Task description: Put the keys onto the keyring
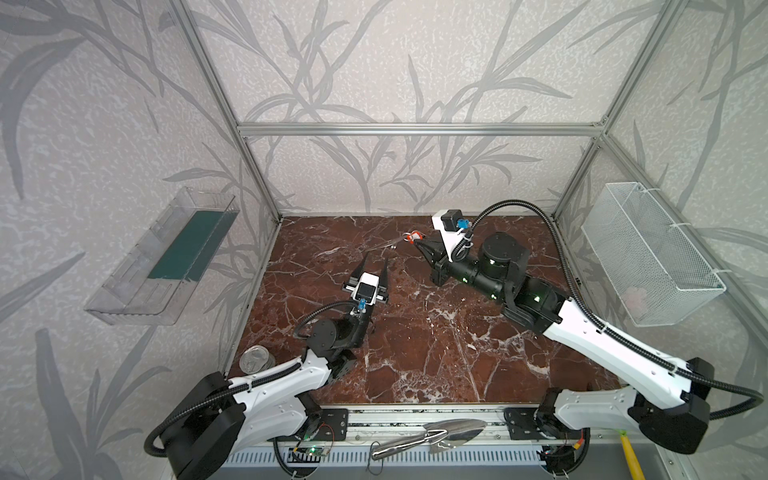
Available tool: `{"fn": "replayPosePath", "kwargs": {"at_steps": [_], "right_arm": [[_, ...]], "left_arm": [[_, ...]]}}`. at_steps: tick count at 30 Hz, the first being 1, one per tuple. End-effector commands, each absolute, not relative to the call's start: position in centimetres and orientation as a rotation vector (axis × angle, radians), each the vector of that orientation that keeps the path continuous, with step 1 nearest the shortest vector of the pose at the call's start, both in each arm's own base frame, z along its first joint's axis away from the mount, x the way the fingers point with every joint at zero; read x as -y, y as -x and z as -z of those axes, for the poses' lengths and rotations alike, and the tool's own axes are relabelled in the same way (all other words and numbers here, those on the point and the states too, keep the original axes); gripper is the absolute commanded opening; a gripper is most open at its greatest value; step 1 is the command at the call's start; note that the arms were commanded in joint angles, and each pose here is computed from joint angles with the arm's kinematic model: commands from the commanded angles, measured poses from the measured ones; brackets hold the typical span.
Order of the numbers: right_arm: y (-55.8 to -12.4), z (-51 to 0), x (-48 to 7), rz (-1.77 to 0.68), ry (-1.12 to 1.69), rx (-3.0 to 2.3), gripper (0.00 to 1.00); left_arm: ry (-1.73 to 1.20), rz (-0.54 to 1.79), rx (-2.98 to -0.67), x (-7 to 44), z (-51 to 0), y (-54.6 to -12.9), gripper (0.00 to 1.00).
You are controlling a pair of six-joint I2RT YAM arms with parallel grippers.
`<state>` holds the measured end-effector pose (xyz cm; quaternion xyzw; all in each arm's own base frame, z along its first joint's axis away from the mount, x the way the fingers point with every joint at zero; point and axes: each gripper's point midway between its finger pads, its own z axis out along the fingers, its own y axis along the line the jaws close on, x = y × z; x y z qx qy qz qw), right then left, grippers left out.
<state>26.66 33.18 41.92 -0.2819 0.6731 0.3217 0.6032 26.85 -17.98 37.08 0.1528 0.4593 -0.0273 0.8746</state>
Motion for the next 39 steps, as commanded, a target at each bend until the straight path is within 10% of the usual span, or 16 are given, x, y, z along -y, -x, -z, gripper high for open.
{"fn": "replayPosePath", "kwargs": {"at_steps": [1,22,39], "right_arm": [[-25.5,-44.0,-32.8,-0.798,0.636,-1.491,0.00],[-25.3,-43.9,-33.3,-0.825,0.655,-1.503,0.00],[-25.6,-43.4,-33.0,-0.781,0.669,-1.516,0.00]], "left_arm": [[-0.282,0.083,-0.917,17.1,-38.0,-26.0,0.43],[-0.465,0.221,-0.821,20.3,-37.6,-23.8,0.47],[-0.516,0.257,-0.831,21.2,-37.7,-23.5,0.03]]}}
